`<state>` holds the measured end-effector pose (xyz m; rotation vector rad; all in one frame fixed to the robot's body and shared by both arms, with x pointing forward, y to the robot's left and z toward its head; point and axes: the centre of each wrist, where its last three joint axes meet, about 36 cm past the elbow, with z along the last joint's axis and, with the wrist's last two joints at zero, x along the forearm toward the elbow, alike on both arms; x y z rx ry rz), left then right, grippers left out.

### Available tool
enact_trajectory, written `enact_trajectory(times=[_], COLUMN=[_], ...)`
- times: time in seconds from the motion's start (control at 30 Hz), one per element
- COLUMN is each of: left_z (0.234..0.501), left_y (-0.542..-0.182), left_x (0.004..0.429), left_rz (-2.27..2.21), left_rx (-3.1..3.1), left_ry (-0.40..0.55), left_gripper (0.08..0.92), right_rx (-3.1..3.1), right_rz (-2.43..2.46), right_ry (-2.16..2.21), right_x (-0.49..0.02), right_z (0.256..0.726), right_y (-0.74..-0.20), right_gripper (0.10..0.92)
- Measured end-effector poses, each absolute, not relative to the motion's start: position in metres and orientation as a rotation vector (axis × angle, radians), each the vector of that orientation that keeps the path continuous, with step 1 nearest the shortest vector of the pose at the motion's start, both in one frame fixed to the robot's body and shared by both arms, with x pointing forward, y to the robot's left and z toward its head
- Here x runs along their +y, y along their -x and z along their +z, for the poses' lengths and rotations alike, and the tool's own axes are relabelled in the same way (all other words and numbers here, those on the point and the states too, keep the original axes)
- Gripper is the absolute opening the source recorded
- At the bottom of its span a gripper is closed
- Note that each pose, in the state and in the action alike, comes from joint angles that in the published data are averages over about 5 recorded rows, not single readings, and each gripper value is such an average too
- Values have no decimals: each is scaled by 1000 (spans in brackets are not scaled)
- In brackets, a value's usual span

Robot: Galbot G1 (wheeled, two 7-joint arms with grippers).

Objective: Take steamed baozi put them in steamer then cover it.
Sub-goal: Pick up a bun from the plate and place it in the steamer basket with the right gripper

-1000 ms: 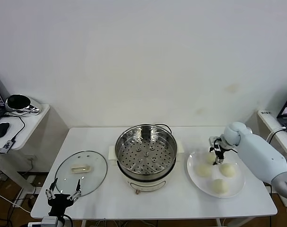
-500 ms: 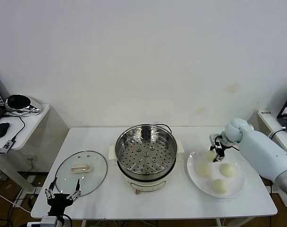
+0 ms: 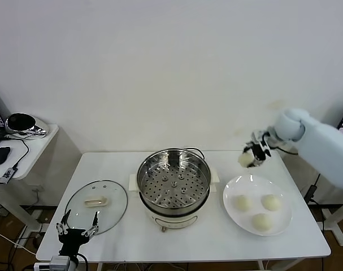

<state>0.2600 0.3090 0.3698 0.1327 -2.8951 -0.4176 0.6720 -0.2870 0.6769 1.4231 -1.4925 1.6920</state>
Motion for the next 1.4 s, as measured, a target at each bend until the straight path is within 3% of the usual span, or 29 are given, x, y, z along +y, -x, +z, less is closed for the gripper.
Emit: enact_trajectory(times=[0.27,0.63,1.4], left_z=[373,376,372], left_y=[-256,-253,-258], left_x=[313,315,318], left_rz=[-414,-398,-391], left_rx=[-2904,-2922,-2924], left_ry=[-153,-194,-220], left_gripper=[823,823,823], right_rx=[-1339,-972,-448], right_rz=[1862,2142,2444], right_ry=[-1648,-1886,-2039], right_x=[-198,-102,-61], right_z=[689,663,582], right_y=[-674,-674,-693], right_gripper=[618,625,636])
